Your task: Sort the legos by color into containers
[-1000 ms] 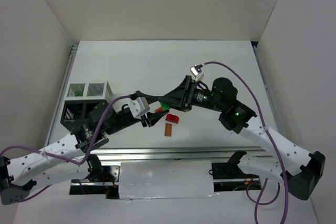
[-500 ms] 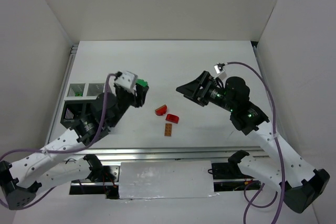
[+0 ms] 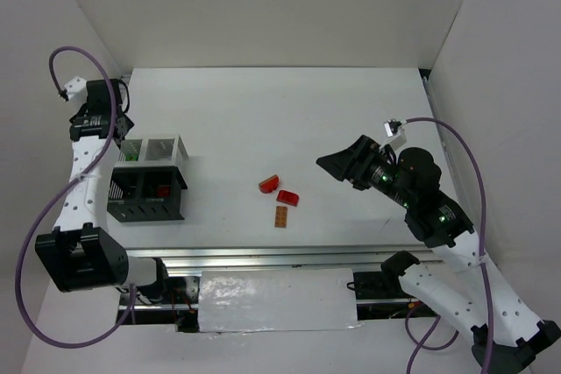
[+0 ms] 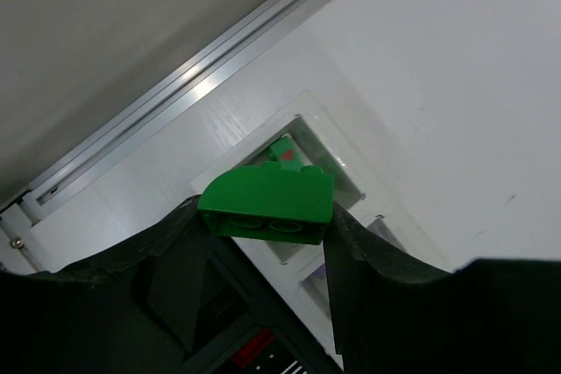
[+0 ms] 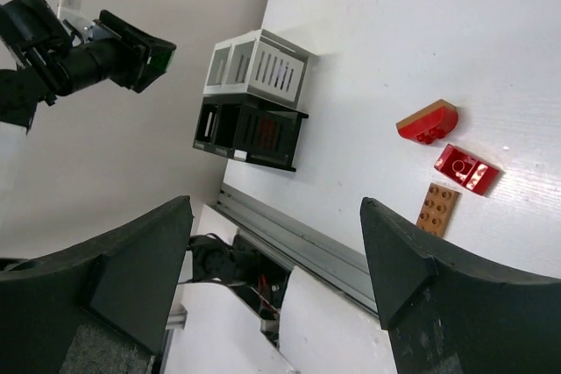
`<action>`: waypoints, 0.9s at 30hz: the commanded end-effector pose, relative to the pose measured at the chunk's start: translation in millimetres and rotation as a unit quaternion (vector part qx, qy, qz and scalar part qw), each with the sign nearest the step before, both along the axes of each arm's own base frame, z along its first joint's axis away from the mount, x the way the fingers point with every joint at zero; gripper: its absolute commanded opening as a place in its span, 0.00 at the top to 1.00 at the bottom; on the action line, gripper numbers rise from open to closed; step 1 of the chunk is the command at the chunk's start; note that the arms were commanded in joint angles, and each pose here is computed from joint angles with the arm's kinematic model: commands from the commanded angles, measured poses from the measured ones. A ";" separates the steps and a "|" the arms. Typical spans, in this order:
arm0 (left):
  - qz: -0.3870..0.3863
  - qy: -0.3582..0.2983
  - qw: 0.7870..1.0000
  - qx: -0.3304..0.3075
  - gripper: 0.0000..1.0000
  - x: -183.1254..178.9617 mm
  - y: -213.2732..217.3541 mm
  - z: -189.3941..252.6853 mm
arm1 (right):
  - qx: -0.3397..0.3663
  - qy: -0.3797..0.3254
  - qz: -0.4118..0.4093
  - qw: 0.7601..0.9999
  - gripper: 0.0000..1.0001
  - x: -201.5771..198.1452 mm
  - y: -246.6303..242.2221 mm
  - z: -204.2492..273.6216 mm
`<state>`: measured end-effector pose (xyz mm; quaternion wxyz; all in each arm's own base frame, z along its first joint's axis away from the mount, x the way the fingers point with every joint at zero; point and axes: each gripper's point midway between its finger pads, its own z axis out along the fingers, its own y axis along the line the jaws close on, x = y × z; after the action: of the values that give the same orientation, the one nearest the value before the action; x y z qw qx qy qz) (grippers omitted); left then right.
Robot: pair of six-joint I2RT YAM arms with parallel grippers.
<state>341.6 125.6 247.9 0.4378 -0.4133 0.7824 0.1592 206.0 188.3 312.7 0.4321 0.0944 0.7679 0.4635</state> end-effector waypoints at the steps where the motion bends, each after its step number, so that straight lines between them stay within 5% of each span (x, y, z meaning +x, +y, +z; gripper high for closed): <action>1: 0.008 0.023 0.999 -0.027 1.00 -11.7 4.0 -6.6 | -0.018 -0.011 -0.002 1.000 0.16 -3.1 -5.7 -4.8; 27: -0.027 0.035 0.998 -0.045 1.00 -9.7 0.8 -38.4 | -0.014 -0.023 0.014 1.000 0.16 -7.9 -2.7 -4.1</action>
<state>330.4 124.0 198.8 0.3752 -0.4109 0.8208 0.1289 198.1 185.0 303.1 0.4340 0.0791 0.7720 0.4575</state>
